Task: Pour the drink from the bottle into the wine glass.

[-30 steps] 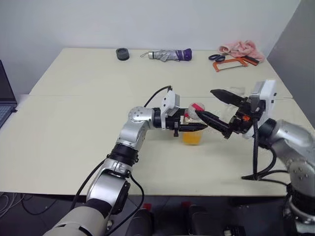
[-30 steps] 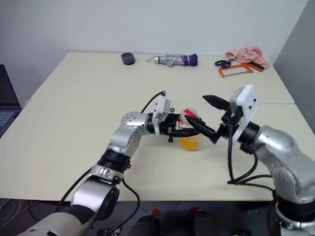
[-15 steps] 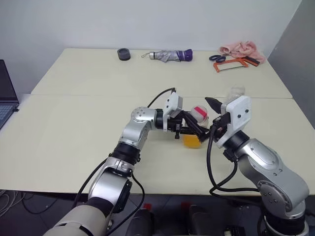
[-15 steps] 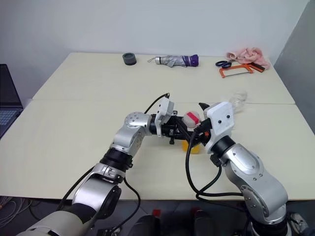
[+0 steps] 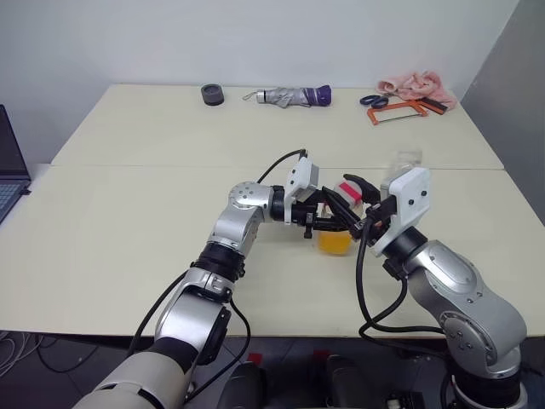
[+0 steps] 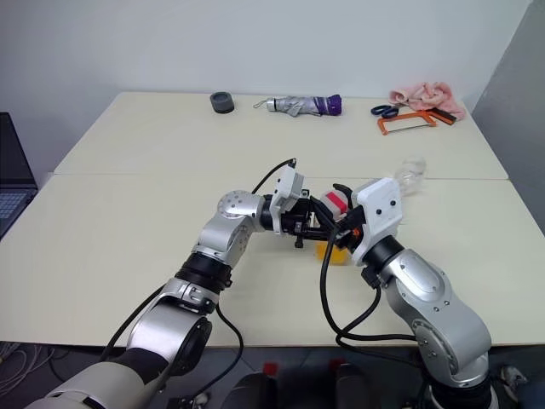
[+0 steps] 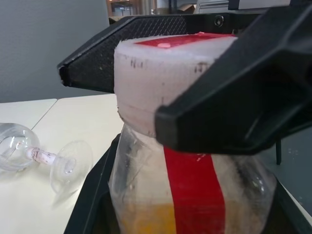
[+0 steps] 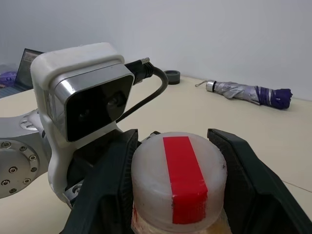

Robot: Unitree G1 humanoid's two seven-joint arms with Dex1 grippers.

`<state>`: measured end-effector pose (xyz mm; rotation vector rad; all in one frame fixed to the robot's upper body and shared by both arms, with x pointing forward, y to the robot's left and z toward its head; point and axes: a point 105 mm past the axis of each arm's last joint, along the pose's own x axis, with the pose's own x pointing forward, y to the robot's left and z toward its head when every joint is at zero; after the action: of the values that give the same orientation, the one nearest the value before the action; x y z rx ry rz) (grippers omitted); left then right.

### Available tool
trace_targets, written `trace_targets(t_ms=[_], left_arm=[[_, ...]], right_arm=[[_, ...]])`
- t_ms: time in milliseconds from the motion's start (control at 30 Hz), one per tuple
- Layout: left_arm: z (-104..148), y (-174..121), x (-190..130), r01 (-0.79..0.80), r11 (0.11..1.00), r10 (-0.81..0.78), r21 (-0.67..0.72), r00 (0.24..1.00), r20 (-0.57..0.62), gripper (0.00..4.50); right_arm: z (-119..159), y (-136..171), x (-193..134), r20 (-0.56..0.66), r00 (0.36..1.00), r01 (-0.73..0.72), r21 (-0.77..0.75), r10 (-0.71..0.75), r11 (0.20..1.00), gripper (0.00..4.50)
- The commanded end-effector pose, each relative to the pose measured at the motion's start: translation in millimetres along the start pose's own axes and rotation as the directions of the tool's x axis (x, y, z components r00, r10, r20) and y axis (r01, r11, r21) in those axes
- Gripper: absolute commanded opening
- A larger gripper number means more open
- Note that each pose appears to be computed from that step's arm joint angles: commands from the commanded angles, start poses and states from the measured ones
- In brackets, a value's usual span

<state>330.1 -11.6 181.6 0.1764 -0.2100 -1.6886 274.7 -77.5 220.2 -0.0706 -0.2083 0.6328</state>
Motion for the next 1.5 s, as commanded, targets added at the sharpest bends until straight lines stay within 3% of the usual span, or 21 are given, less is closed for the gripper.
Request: trace_targets(t_ms=[33,167,333,400,500,633,767,833,967,1100,1500], left_arm=[[12,0,-1,0.036,0.998,-0.037,0.043,0.999,0.011,1.87],[12,-3,-3,0.080,0.996,-0.080,0.038,0.997,-0.006,1.84],[17,0,-1,0.085,0.995,-0.085,0.054,0.996,-0.004,1.82],[18,2,0,0.068,0.996,-0.069,0.055,0.998,0.007,1.82],[18,3,1,0.046,0.998,-0.047,0.052,0.999,0.015,1.82],[15,7,0,0.009,0.999,-0.009,0.040,1.000,0.009,1.82],[13,14,1,-0.029,0.999,0.028,0.035,1.000,0.008,1.82],[13,17,1,-0.044,0.999,0.043,0.033,0.999,0.008,1.82],[13,20,2,-0.052,0.998,0.051,0.034,0.999,0.006,1.82],[13,21,4,-0.052,0.998,0.052,0.039,0.999,0.006,1.82],[13,23,3,-0.068,0.996,0.067,0.066,0.998,0.004,1.82]], right_arm=[[14,12,-6,0.038,0.969,-0.245,-0.032,0.246,0.969,1.96],[16,8,-9,-0.087,0.840,-0.539,-0.016,0.536,0.842,1.96],[25,-2,-1,-0.156,0.755,-0.642,0.014,0.636,0.766,1.96],[23,-10,-1,-0.155,0.799,-0.591,-0.016,0.581,0.807,1.96],[31,-29,-2,-0.076,0.898,-0.437,-0.038,0.433,0.899,2.94],[41,-23,-22,-0.008,0.943,-0.334,-0.031,0.334,0.942,4.29],[38,6,-27,0.016,0.961,-0.276,-0.042,0.277,0.960,4.31],[34,9,-18,0.018,0.985,-0.167,-0.128,0.171,0.978,4.31],[35,-2,-1,0.091,0.995,0.053,-0.136,-0.041,0.989,4.31],[28,-8,0,0.103,0.986,0.144,-0.118,-0.132,0.983,4.31],[10,-8,1,0.045,0.983,0.180,-0.073,-0.177,0.981,4.31]])
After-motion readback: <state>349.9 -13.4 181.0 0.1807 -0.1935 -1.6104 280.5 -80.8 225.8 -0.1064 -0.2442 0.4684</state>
